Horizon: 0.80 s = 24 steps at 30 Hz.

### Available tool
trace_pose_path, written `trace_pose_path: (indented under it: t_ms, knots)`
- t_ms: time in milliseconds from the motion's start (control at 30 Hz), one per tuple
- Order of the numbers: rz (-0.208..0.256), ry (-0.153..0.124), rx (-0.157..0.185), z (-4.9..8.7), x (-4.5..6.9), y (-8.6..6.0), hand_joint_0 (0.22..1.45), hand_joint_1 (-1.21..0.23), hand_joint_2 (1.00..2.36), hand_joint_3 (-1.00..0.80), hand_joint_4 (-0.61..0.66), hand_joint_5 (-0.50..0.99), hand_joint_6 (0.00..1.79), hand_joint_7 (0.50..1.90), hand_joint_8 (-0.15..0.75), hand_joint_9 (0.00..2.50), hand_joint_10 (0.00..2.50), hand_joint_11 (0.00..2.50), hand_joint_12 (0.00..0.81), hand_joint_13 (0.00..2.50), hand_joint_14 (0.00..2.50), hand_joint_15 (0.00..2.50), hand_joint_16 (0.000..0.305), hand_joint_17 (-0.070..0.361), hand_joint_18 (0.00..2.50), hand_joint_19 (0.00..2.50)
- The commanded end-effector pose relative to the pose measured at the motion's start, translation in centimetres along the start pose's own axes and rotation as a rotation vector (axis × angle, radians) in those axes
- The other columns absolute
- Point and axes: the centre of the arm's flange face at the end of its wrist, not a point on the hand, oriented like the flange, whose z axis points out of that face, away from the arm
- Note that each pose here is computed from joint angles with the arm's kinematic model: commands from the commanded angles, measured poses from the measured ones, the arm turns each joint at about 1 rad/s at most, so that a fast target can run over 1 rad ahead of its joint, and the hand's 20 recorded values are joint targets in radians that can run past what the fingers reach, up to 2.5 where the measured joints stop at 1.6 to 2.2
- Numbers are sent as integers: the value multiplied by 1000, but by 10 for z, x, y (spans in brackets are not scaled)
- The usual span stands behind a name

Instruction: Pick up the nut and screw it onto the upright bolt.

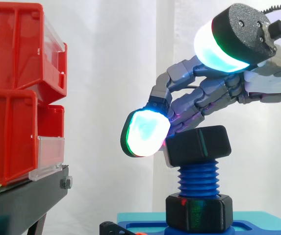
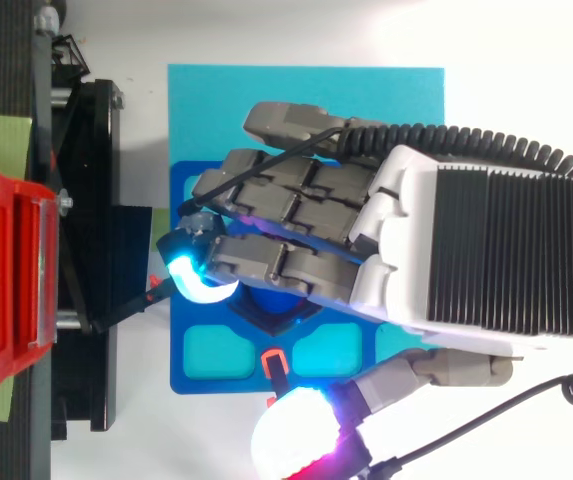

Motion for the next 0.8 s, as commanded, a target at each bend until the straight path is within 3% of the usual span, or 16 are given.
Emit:
trace_pose_path:
  t_ms: [0, 267, 767]
  knots:
    - [-2, 10, -4, -1, 0, -5, 483, -88, 1000, -500, 226, -135, 503, 848, 287, 543, 0, 0, 376, 436, 0, 33, 47, 105, 225, 194]
    - [-5, 26, -13, -2, -3, -21, 485, -96, 1000, -500, 239, -123, 503, 902, 292, 555, 0, 0, 374, 441, 0, 27, 46, 103, 232, 169]
    - [-8, 33, -24, -2, -10, -31, 491, -136, 1000, -500, 262, -87, 504, 1053, 309, 665, 0, 9, 356, 508, 0, 14, 42, 94, 334, 76]
